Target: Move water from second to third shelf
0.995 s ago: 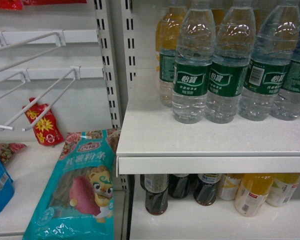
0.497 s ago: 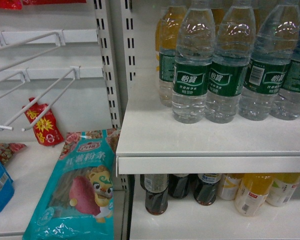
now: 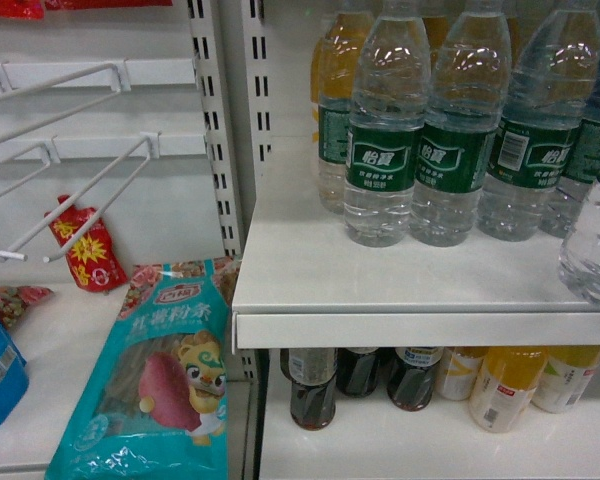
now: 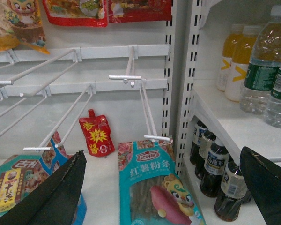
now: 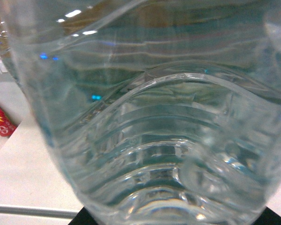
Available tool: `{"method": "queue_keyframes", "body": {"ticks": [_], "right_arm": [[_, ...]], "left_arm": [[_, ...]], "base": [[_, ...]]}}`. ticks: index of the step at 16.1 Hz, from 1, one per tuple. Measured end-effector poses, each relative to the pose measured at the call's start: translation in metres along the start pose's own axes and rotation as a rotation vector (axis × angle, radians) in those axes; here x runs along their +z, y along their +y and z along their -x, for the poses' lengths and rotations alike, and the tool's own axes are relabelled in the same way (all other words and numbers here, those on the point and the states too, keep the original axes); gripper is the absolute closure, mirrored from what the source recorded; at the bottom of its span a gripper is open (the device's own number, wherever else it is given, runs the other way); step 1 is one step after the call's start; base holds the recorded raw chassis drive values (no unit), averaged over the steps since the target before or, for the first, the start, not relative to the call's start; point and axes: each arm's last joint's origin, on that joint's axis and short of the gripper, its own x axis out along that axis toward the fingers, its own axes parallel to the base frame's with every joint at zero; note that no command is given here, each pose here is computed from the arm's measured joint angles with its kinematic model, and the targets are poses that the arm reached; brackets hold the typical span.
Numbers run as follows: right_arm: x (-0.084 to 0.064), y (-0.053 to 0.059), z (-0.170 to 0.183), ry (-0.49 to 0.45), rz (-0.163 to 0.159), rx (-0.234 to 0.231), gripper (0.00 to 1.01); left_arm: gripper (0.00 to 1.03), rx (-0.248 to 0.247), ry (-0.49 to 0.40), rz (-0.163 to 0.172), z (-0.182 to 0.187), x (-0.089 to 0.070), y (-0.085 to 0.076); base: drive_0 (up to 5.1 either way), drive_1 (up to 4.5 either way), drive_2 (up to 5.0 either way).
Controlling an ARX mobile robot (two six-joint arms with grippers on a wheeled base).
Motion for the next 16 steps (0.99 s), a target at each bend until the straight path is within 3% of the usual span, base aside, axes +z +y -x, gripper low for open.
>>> {"method": "queue_keyframes", "body": {"ticks": [9,13,16], "right_arm": [[0.017,-0.004,-0.029,-0.009,0.026,-0.045,0.62],[0.011,0.0,-0.038,0.024,0.028,-0.051,0.62],[0.009,0.002,-0.044,0.049,0.01,-0.059,0.62]], "left_arm": [[0.05,0.0,0.0,0.0,0.0,0.0,0.0],[0.05,0.0,0.0,0.0,0.0,0.0,0.0],[0.05,0.0,0.0,0.0,0.0,0.0,0.0]], "base": [[0.0,0.0,0.0],[0.0,0.0,0.0],[0.0,0.0,0.0]]}}
